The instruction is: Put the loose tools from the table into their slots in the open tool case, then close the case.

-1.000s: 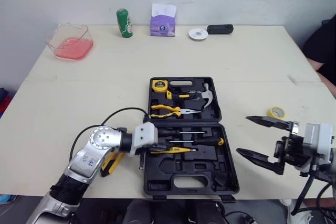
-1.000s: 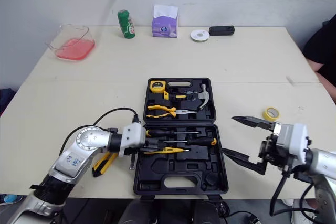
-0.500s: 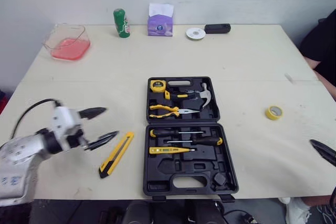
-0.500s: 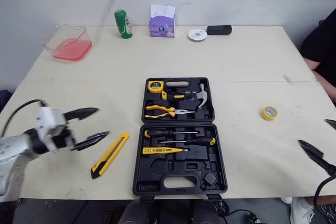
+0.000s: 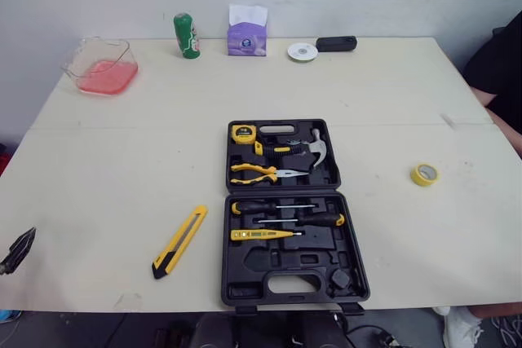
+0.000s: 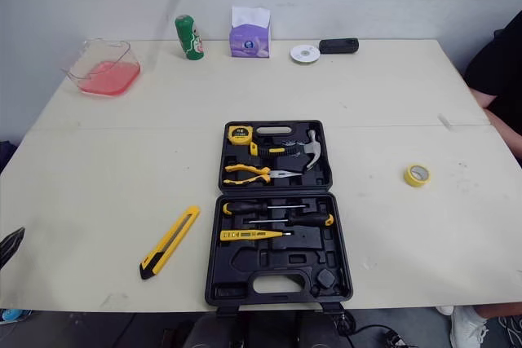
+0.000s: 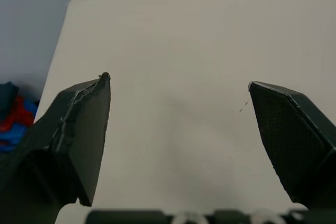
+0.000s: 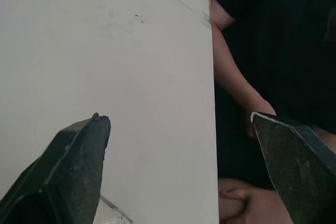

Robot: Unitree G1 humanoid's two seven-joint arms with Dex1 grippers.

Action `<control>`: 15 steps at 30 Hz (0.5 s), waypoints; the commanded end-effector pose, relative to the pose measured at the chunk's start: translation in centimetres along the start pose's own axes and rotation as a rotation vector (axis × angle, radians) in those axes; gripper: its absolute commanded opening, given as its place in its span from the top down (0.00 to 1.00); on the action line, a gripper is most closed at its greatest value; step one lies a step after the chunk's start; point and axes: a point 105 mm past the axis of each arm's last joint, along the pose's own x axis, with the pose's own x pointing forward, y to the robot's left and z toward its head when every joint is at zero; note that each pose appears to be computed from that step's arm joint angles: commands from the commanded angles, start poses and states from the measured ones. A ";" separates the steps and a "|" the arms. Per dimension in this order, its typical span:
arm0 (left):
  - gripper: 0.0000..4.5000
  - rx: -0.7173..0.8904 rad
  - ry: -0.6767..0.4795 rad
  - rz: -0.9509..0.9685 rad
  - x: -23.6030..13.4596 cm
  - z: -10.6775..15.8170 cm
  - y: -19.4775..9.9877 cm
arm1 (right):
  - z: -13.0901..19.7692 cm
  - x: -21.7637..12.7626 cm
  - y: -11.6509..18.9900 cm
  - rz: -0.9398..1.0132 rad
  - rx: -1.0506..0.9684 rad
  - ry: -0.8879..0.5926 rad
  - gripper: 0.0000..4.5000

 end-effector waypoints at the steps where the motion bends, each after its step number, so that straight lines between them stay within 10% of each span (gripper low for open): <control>1: 0.02 0.011 0.001 0.091 -1.6 -0.2 1.9 | -0.3 -1.6 -1.6 -0.084 -0.025 0.021 0.00; 15: 0.02 0.027 -0.092 -0.025 0.1 2.0 -0.8 | 3.0 2.1 1.6 0.089 0.067 -0.183 0.00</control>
